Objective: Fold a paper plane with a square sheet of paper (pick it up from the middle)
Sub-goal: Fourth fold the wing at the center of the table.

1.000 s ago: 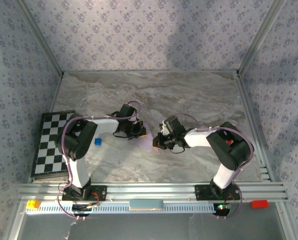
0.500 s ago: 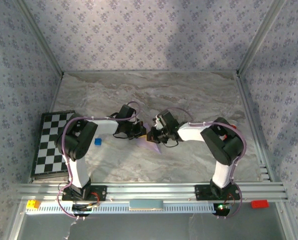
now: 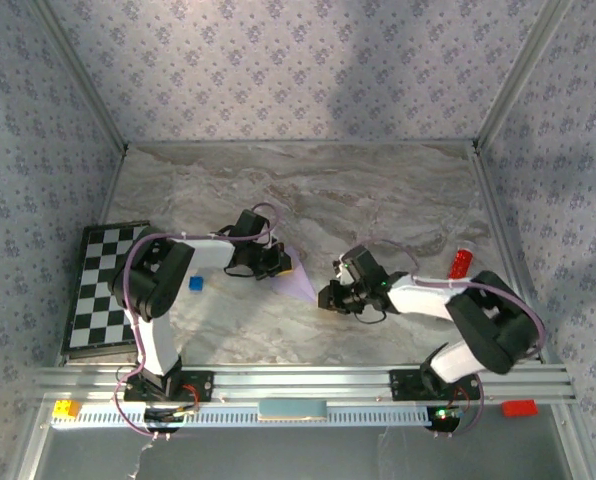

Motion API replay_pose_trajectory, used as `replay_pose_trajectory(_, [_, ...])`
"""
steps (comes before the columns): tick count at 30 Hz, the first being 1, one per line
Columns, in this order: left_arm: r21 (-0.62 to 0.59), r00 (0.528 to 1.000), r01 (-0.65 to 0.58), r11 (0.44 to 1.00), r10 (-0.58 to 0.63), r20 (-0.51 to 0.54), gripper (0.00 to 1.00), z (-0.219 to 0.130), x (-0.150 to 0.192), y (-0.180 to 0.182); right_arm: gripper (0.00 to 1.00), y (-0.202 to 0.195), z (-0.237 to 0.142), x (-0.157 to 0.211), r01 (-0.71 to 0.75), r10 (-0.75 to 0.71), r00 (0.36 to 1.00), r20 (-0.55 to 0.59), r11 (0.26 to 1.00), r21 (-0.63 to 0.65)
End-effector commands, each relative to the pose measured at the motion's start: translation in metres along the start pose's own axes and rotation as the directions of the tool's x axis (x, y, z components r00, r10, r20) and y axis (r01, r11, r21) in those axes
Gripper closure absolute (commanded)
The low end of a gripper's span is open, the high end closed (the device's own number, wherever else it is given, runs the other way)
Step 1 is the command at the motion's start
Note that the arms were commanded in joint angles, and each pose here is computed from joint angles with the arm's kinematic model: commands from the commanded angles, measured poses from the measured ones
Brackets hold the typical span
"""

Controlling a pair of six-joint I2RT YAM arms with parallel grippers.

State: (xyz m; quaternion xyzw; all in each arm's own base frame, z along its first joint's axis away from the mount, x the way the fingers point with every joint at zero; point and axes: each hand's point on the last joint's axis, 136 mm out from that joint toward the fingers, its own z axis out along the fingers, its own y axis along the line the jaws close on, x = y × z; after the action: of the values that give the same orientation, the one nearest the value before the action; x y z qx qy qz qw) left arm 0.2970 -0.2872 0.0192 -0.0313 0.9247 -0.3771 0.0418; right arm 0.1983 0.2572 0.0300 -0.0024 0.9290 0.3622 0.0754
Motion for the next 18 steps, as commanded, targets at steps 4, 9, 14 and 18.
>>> replay_pose_trajectory(4, [-0.044, 0.996, 0.08, 0.996, -0.082, -0.026, 1.0, 0.003, 0.011, 0.021, 0.68, -0.004, -0.006, -0.001, -0.082, 0.081, 0.996, 0.036, 0.996, 0.019])
replay_pose_trajectory(9, [-0.028, 0.996, 0.087, 0.996, -0.087, -0.026, 1.0, 0.002, 0.009, 0.016, 0.67, -0.006, 0.0, -0.004, -0.122, 0.121, 0.992, 0.033, 0.992, 0.027])
replay_pose_trajectory(14, [-0.03, 0.995, 0.096, 0.995, -0.097, -0.032, 1.0, 0.001, 0.008, 0.014, 0.68, -0.009, 0.006, -0.004, -0.152, 0.152, 0.988, 0.014, 0.988, 0.027])
replay_pose_trajectory(18, [-0.024, 0.994, 0.1, 0.995, -0.101, -0.036, 1.0, 0.001, 0.008, 0.014, 0.72, -0.005, 0.008, -0.008, -0.162, 0.162, 0.986, 0.026, 0.987, 0.003])
